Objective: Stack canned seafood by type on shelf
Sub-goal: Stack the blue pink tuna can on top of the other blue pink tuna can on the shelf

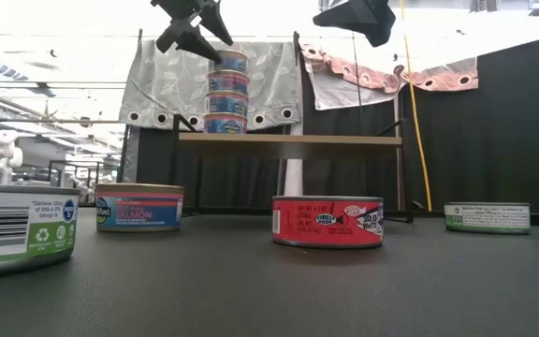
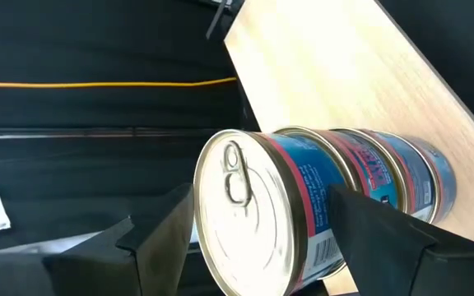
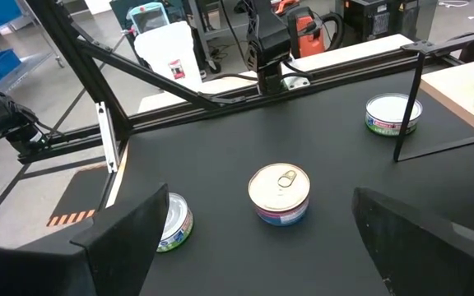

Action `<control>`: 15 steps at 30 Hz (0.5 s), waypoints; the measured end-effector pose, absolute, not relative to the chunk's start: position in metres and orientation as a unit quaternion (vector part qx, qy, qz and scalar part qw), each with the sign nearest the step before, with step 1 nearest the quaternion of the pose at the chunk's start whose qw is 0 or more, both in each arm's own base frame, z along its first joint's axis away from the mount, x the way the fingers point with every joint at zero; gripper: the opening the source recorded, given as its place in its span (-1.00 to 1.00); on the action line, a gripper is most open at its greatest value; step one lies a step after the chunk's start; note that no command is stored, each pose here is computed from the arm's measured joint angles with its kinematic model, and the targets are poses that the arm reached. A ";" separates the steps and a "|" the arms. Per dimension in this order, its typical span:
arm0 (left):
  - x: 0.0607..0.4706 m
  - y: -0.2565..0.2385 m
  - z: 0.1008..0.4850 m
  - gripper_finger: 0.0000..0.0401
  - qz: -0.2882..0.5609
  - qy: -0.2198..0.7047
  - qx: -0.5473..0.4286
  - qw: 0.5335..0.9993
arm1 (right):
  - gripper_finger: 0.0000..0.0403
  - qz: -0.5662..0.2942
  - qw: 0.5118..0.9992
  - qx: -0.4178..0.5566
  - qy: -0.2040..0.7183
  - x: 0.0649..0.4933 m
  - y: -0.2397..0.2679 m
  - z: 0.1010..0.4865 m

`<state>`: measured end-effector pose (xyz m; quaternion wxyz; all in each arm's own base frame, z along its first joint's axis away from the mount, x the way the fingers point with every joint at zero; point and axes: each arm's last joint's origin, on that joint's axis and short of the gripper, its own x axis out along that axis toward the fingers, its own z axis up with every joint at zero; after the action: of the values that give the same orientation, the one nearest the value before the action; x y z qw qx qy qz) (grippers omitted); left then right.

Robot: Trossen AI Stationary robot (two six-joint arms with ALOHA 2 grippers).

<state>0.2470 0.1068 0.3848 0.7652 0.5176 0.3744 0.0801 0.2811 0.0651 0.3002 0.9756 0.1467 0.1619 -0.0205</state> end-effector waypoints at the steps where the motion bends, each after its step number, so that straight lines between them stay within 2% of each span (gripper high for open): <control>1: 0.247 0.107 0.385 0.38 0.080 0.374 0.518 0.765 | 0.87 -0.020 0.976 0.147 0.162 0.281 0.065 0.300; 5: 0.247 0.106 0.387 0.38 0.084 0.371 0.521 0.764 | 0.87 -0.021 0.976 0.147 0.162 0.281 0.065 0.300; 8: 0.242 0.095 0.394 0.38 0.120 0.368 0.512 0.767 | 0.87 -0.021 0.976 0.147 0.162 0.281 0.065 0.300; 11: 0.232 0.073 0.406 0.38 0.159 0.330 0.447 0.816 | 0.87 -0.021 0.976 0.145 0.164 0.281 0.065 0.300; 15: 0.206 0.040 0.413 0.37 0.125 0.299 0.335 0.885 | 0.87 -0.021 0.976 0.138 0.168 0.281 0.065 0.299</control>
<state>0.2055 0.0395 0.4127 0.8845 0.3354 0.2990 0.1253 0.2808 0.0650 0.2989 0.9758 0.1384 0.1680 -0.0207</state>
